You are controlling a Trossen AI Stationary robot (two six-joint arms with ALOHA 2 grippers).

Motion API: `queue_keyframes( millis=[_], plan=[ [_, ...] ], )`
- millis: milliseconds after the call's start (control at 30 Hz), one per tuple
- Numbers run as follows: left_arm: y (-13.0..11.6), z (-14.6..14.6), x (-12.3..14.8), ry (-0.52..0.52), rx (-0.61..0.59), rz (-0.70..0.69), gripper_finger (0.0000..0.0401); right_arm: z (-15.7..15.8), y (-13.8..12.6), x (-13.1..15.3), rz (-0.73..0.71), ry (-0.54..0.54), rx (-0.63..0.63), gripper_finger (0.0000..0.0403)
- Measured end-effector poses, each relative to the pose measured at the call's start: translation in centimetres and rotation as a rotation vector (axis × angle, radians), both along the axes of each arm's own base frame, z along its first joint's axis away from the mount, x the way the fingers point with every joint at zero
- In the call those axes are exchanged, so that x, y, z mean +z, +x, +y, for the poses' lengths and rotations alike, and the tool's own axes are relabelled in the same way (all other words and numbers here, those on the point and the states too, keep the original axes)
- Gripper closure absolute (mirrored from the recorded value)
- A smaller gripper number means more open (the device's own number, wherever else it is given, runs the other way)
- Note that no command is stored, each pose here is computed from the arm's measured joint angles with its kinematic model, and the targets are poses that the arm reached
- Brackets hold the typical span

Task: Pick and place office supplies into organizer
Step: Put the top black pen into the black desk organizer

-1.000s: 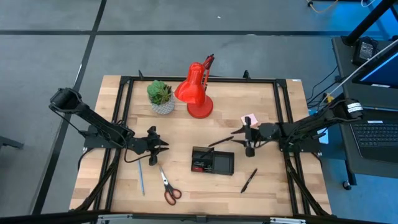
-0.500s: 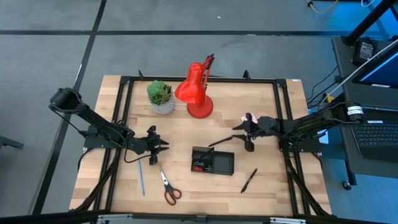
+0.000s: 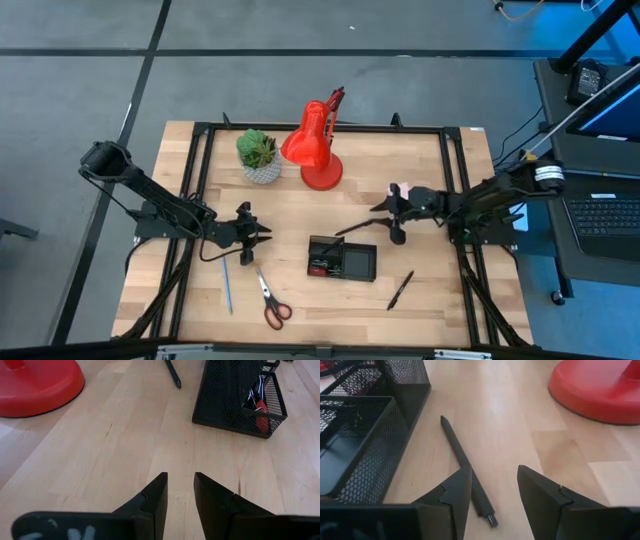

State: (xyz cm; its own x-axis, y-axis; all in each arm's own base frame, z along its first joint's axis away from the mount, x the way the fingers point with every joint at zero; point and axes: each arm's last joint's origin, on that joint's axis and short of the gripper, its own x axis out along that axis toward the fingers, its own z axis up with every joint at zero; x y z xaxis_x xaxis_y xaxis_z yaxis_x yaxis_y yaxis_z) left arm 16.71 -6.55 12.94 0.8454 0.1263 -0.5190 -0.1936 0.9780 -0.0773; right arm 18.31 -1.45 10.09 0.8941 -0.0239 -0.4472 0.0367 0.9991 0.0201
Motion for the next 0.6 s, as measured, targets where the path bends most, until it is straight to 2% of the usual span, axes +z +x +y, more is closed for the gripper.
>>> queue_keyframes(
  millis=[600],
  plan=[
    [0.0,0.0,0.0,0.015,-0.009,0.002,0.0311,-0.3,0.6,-3.3,0.063,0.022,0.076,0.024]
  ],
)
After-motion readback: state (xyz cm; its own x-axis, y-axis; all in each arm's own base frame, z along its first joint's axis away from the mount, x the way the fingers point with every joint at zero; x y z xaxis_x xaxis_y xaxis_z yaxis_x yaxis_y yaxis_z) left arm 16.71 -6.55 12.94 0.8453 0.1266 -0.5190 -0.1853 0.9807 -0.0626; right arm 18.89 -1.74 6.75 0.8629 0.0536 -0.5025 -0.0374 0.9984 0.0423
